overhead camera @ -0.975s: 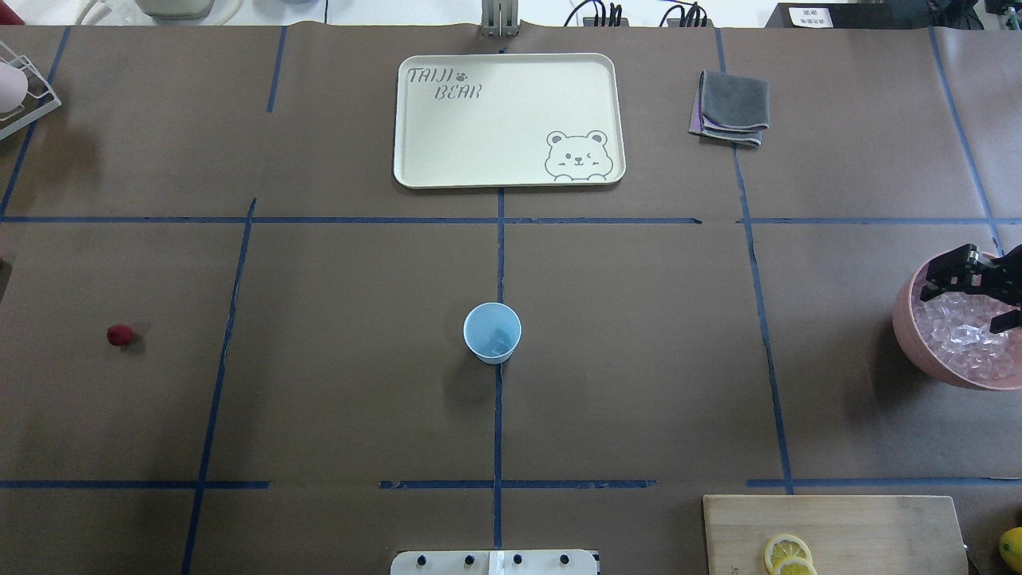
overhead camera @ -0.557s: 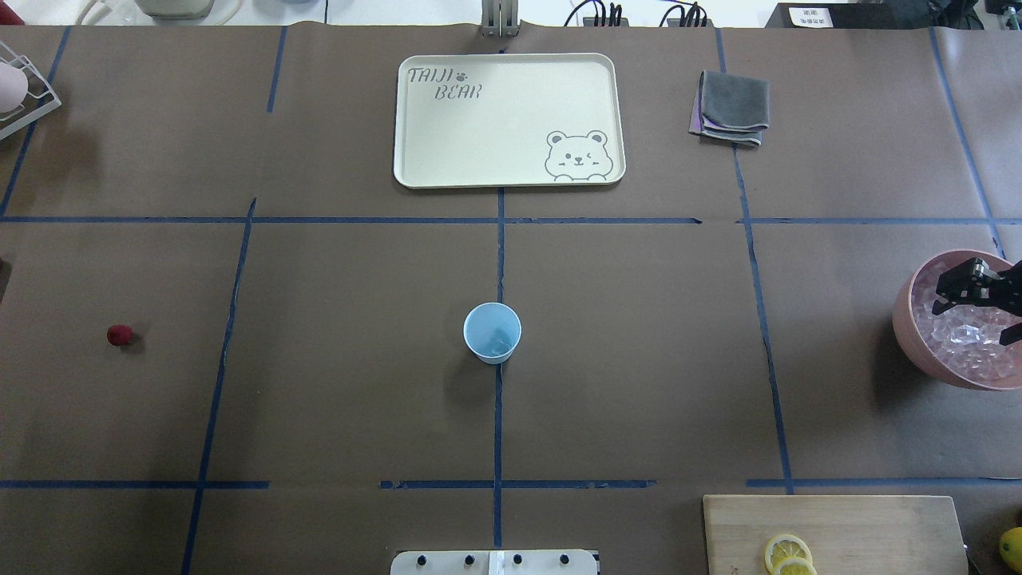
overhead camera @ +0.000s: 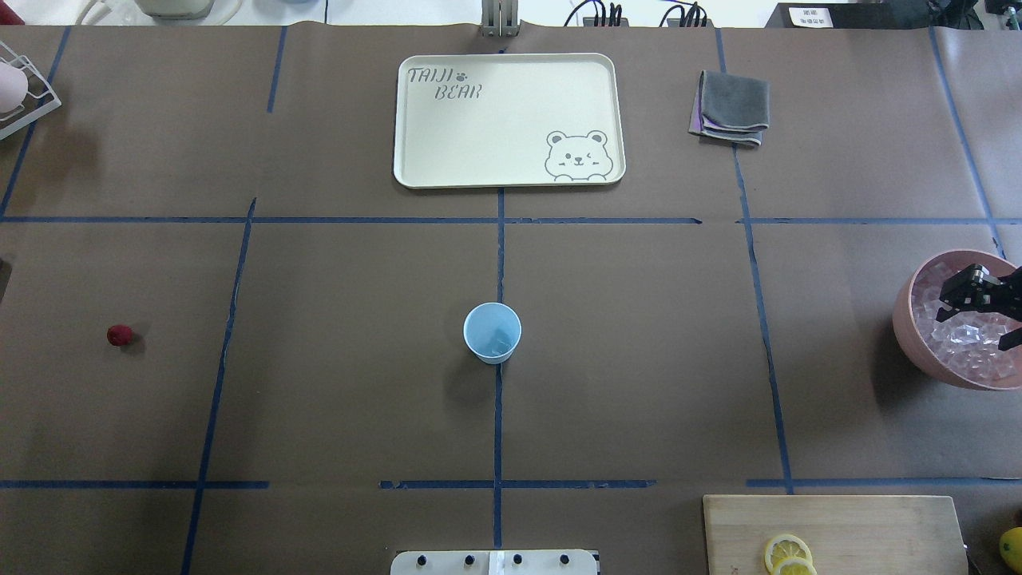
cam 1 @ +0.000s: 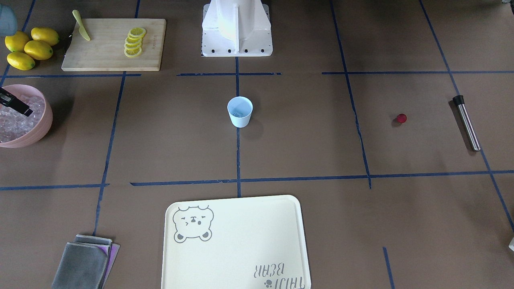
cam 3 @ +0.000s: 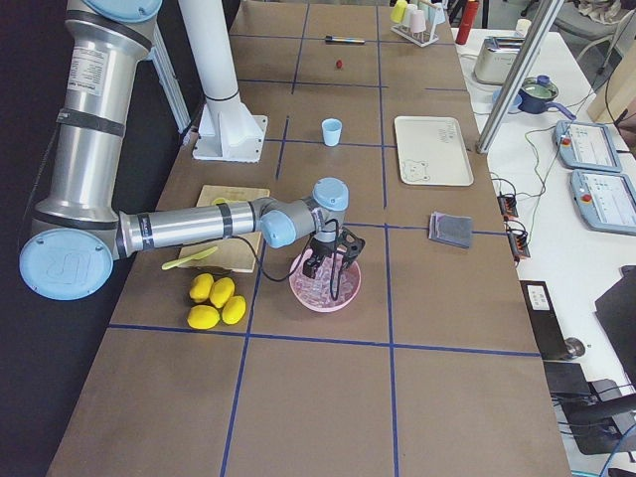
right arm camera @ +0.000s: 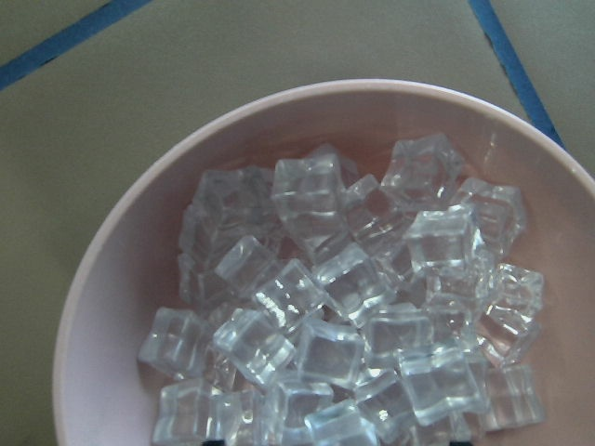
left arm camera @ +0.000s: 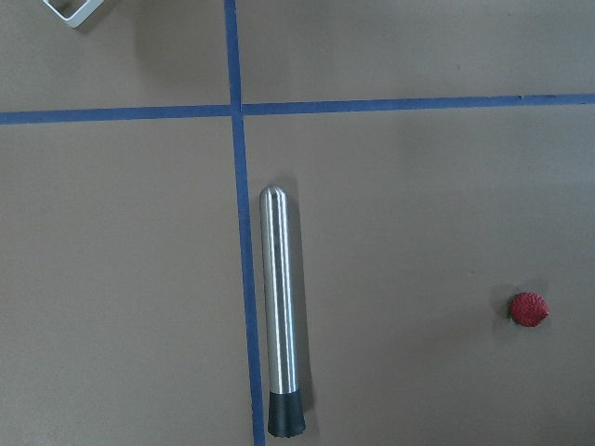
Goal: Mash ice and strawberries in cup
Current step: 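Grasp another ice cube from the pink bowl with the right gripper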
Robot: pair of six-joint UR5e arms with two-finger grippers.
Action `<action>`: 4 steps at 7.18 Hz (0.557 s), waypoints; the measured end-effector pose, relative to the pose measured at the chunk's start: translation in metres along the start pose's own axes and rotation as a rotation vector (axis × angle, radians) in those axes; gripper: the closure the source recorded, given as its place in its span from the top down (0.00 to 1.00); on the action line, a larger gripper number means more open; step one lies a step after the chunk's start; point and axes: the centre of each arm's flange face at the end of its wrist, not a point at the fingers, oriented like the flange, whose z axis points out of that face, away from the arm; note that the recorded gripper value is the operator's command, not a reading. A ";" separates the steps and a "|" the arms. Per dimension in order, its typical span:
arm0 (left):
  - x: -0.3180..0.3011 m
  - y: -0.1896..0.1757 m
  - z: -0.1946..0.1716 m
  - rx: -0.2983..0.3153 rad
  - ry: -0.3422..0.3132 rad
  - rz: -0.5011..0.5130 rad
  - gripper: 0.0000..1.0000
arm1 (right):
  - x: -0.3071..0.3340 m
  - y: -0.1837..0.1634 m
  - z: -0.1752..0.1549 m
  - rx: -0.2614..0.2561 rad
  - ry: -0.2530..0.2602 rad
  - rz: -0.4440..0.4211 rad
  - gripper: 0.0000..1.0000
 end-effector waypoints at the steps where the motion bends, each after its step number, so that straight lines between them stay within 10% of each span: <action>1: 0.000 0.000 0.000 0.000 0.000 0.000 1.00 | 0.001 0.000 0.002 -0.003 0.003 0.003 0.80; 4: 0.000 0.000 0.000 0.000 0.000 0.000 1.00 | 0.000 0.001 0.005 -0.011 0.006 0.001 0.62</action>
